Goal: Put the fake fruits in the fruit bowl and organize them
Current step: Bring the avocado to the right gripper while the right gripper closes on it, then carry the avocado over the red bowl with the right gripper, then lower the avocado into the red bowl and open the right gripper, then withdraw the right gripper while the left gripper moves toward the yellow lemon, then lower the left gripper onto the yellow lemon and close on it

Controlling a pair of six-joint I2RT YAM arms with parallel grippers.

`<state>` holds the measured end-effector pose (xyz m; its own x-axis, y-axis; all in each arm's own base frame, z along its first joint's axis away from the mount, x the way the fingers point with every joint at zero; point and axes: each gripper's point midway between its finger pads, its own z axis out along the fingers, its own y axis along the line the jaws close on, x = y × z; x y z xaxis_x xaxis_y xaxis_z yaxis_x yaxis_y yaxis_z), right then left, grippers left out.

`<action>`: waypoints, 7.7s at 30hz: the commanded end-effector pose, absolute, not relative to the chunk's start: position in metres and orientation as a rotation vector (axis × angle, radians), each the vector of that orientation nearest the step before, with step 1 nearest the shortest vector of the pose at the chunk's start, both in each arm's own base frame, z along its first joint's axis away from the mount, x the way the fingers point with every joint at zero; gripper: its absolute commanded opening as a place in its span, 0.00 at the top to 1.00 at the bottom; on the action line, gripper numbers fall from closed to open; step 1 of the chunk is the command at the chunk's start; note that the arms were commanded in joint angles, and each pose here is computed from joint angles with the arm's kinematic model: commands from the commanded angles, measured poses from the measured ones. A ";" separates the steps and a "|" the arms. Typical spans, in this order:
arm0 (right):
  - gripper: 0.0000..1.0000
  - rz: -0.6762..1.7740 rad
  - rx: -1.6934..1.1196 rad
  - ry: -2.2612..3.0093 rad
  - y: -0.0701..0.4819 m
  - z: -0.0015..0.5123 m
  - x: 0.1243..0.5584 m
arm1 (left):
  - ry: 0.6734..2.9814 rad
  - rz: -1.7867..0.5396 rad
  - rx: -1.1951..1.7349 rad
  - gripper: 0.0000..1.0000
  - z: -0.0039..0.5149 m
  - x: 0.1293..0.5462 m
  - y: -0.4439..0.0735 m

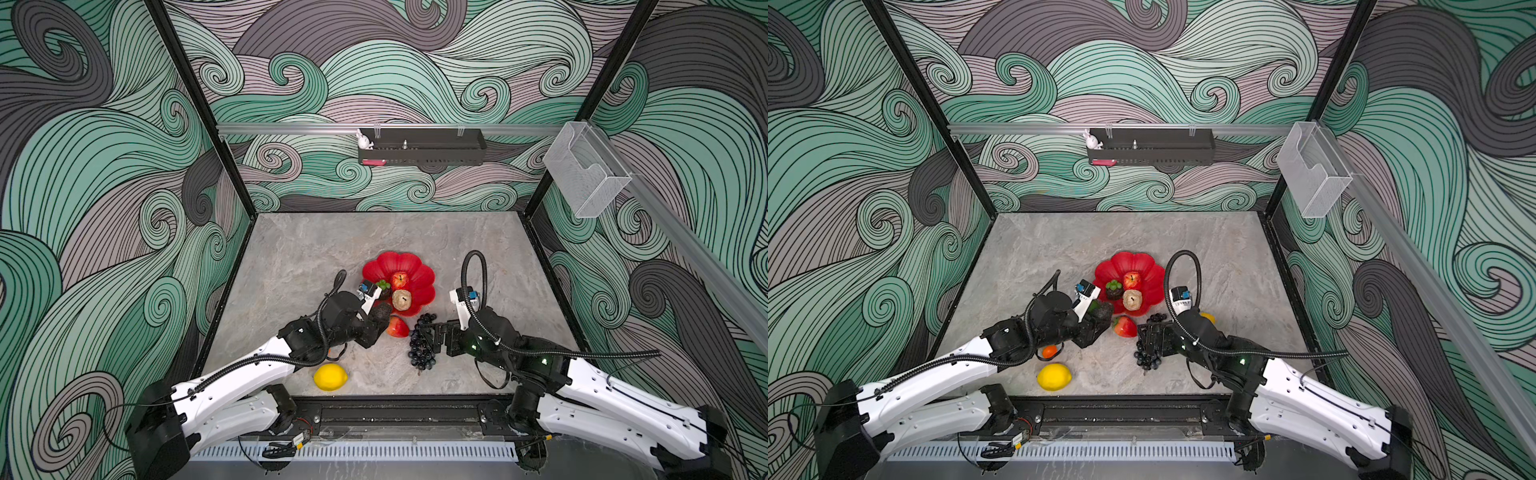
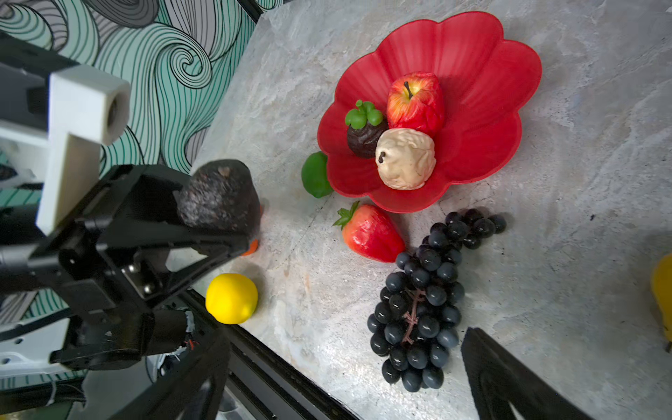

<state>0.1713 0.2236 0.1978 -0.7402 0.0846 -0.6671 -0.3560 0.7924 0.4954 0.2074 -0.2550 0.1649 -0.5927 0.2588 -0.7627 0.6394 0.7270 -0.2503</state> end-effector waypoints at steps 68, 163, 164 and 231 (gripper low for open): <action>0.49 0.699 -0.243 2.384 0.251 0.196 0.222 | 1.780 -0.529 0.805 0.21 0.196 0.205 -0.256; 0.39 0.393 -0.171 2.652 0.235 0.094 0.372 | 1.784 -0.223 0.435 0.17 0.215 0.238 -0.184; 0.39 0.396 -0.172 2.647 0.234 0.097 0.370 | 1.791 -0.221 0.432 0.17 0.214 0.239 -0.184; 0.00 0.638 -0.113 2.372 0.149 0.143 0.209 | 2.933 -0.288 -0.438 0.01 0.074 0.075 -0.124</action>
